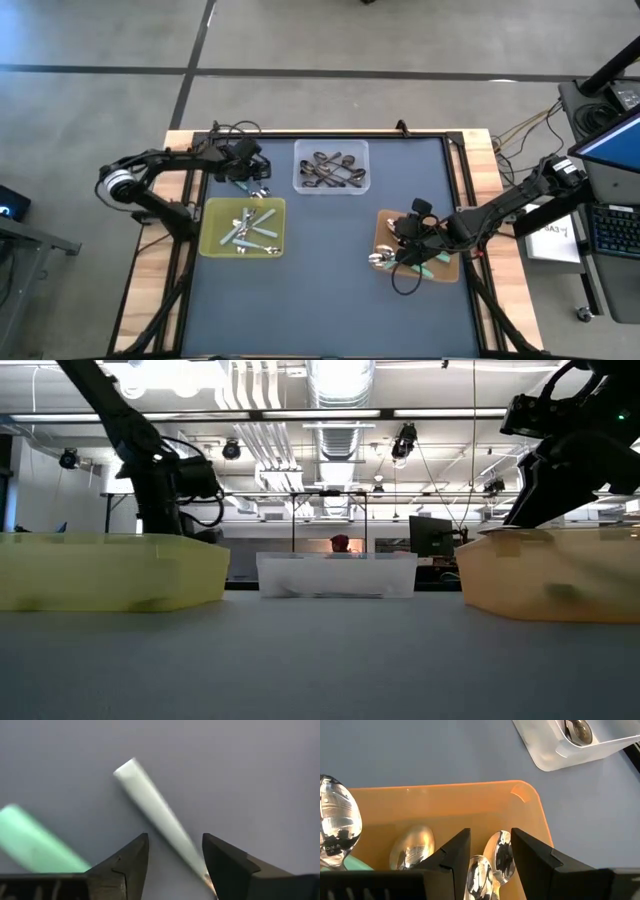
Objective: Sort silverware by color (type)
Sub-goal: Put the blue spoon into the yellow bin
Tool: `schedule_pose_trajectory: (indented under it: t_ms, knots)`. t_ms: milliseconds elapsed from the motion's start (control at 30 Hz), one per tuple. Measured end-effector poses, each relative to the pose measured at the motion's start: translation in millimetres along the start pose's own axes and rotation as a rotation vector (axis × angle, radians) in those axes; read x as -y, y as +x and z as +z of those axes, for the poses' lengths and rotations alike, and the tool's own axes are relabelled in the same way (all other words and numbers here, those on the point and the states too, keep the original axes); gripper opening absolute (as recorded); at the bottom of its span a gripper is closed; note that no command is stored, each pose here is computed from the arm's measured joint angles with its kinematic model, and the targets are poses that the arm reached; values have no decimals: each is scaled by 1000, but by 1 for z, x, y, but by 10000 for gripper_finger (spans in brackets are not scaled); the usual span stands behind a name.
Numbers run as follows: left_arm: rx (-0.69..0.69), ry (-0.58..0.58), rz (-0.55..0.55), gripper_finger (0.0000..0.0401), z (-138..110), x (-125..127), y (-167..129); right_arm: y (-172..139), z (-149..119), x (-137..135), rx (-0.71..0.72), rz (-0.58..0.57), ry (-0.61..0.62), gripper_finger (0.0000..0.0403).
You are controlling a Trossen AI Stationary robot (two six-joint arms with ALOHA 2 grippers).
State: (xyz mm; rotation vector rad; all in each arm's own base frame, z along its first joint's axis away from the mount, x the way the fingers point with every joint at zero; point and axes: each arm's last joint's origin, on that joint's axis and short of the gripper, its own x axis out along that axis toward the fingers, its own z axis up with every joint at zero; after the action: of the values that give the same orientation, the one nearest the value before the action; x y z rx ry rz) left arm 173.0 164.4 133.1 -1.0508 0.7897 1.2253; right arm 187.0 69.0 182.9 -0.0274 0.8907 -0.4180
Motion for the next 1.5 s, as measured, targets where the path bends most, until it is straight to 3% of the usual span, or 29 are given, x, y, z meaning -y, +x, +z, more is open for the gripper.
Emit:
schedule_pose_trajectory:
  t_ms: [200, 533, 633, 800, 1100, 1333, 1500]
  knots:
    - [-6, 128, 41, 165, 18, 19, 1, 0, 0, 0, 0, 0, 0, 132]
    - [-55, 138, 120, 156, 9, 13, 16, 0, 0, 0, 0, 0, 0, 132]
    - [-53, 161, 118, 123, 8, 12, 13, 0, 0, 0, 0, 0, 0, 132]
    - [-50, 220, 120, 29, 8, 11, 12, 0, 0, 0, 1, 1, 1, 132]
    - [13, 366, 6, 23, 23, 32, 3, 0, 0, 0, 1, 1, 1, 132]
    - [98, 512, -187, 19, 35, 69, -32, 0, 0, 0, 1, 1, 1, 132]
    - [148, 646, -270, 19, 21, 80, -62, 0, 0, 0, 1, 1, 1, 132]
